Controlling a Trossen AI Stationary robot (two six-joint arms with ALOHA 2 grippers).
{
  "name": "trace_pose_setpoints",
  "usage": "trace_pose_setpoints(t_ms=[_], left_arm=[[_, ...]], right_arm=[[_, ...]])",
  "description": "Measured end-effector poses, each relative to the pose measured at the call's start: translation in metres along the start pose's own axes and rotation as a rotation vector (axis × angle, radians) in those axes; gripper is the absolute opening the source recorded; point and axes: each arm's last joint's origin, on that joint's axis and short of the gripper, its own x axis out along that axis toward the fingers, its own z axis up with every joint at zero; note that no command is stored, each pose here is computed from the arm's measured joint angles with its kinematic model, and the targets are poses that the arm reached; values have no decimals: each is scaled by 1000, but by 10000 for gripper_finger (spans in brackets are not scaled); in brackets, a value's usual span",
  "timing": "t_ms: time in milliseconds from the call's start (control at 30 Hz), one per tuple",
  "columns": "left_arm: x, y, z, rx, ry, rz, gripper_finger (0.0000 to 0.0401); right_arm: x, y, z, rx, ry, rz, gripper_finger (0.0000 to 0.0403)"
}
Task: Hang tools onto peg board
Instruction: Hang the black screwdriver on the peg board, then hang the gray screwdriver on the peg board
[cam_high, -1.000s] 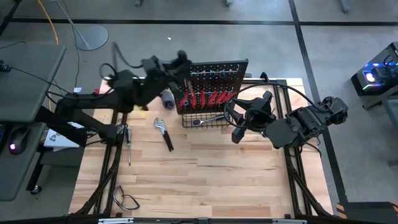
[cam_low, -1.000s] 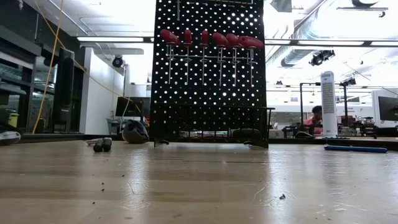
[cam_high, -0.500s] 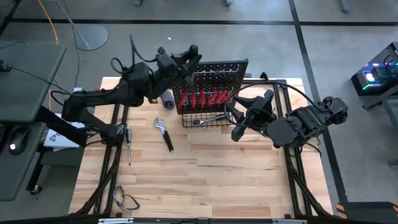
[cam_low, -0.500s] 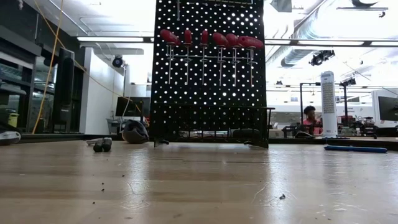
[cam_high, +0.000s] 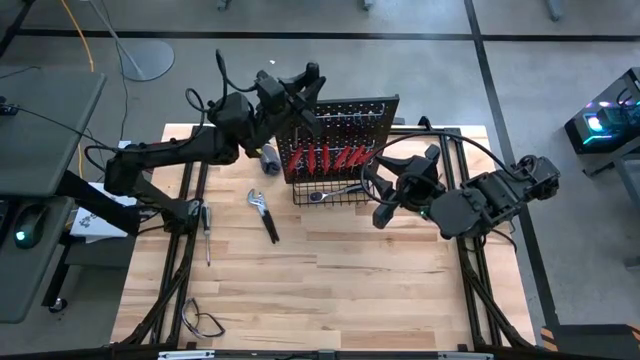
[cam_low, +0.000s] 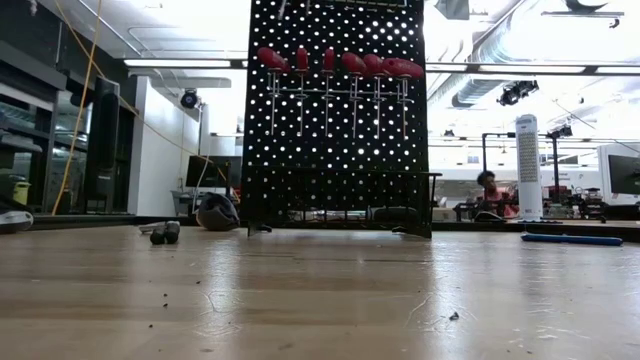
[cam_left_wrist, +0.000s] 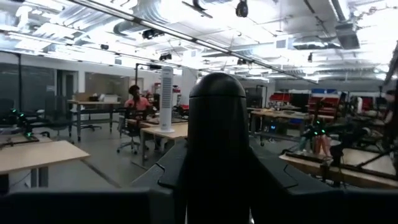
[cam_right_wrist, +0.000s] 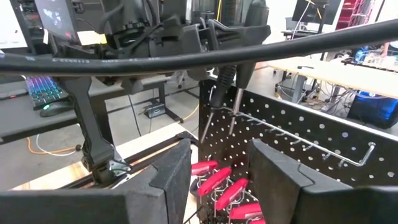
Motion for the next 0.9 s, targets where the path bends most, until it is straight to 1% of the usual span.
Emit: trace_pose_setpoints(t_ms=[100, 133, 167, 267, 333, 433, 500, 667, 733, 900], left_arm=[[0, 0, 0, -8, 0, 15, 102], [0, 0, 0, -15, -1, 14, 107], [0, 0, 0, -20, -1, 14, 122], [0, 0, 0, -18, 1, 16, 188], [0, 0, 0, -18, 1, 16, 225], [0, 0, 0, -18, 2, 14, 256], [-1, 0, 0, -18, 2, 14, 263], [-2, -4, 0, -19, 6, 9, 267], [-5, -6, 0, -22, 10, 25, 267], [-8, -11, 1, 26, 22, 59, 268]], right_arm=[[0, 0, 0, 0, 0, 1, 151], [0, 0, 0, 0, 0, 1, 151], [0, 0, 0, 0, 0, 1, 151], [0, 0, 0, 1, 0, 1, 151], [0, 0, 0, 2, 0, 1, 151], [0, 0, 0, 3, 0, 1, 151], [0, 0, 0, 5, 0, 1, 151], [0, 0, 0, 7, 2, 7, 151], [0, 0, 0, 8, 5, 13, 151], [0, 1, 0, 8, 8, 22, 151]])
